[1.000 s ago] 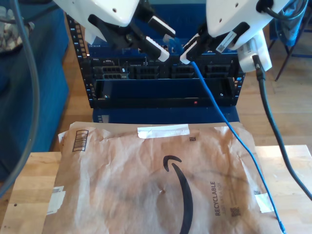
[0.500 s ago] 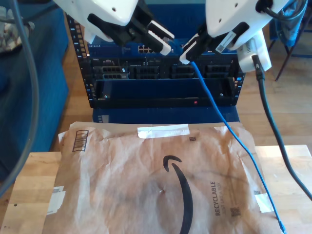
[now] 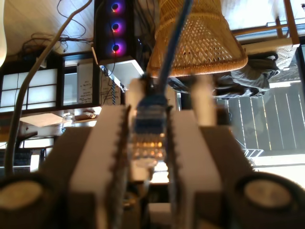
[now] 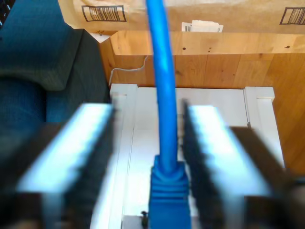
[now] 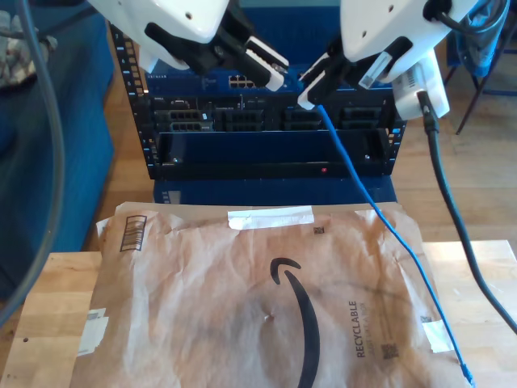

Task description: Grab the cable and plug it in

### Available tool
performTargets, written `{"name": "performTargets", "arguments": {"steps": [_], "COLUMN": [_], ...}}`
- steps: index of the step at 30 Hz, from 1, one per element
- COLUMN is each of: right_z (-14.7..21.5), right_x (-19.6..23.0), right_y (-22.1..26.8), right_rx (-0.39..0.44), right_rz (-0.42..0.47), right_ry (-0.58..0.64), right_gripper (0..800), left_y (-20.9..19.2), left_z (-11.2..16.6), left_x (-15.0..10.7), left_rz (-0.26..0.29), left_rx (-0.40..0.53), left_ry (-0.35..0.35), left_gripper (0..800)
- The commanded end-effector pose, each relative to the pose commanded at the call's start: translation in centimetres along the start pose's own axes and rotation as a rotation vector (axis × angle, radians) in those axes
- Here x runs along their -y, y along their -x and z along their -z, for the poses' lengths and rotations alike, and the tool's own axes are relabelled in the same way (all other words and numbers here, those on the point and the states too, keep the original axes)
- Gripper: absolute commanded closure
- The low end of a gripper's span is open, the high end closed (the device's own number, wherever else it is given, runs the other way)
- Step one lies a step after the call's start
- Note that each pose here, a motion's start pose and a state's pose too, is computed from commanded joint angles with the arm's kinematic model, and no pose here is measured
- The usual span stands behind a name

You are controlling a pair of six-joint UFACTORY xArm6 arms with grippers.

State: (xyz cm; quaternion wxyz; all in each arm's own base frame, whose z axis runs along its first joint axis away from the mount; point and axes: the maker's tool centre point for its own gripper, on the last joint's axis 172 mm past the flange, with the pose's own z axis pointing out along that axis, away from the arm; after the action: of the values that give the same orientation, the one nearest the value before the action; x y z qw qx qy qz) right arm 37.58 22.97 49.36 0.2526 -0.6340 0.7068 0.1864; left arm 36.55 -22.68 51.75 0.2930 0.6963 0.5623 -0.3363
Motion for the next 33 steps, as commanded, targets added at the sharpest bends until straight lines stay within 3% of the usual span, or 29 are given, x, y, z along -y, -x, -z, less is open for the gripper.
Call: {"name": "performTargets", "arguments": {"steps": [3,4,13,19,23,25,29,33], "right_z": [0.6,0.9,3.8,3.1,3.5,4.0,3.6,2.5], "right_x": [0.2,0.2,2.6,2.8,3.8,4.2,4.2,3.5], "right_y": [0.6,0.8,3.0,2.6,2.8,2.9,3.7,5.2], "right_rx": [0.008,0.010,0.040,0.041,0.053,0.065,0.087,0.109], "right_rz": [0.035,0.055,0.239,0.226,0.226,0.231,0.360,0.421], "right_ry": [-0.018,-0.023,-0.151,-0.138,-0.189,-0.242,-0.343,-0.375], "right_gripper": [39,3,2,3,3,4,7,7], "left_y": [-0.9,-1.1,-1.6,-3.8,-4.7,-4.7,-3.5,-3.5], "left_z": [1.2,1.4,3.7,5.5,6.0,5.8,5.8,5.5], "left_x": [-0.6,-0.6,-1.6,-2.7,-3.1,-2.8,-2.4,-1.9], "left_rz": [0.024,0.030,0.161,0.322,0.374,0.405,0.446,0.499], "left_rx": [0.000,0.000,0.070,0.191,0.214,0.218,0.265,0.285], "left_ry": [0.031,0.036,0.078,0.042,0.036,0.013,-0.032,-0.091], "left_gripper": [797,797,797,797,797,797,798,798]}}
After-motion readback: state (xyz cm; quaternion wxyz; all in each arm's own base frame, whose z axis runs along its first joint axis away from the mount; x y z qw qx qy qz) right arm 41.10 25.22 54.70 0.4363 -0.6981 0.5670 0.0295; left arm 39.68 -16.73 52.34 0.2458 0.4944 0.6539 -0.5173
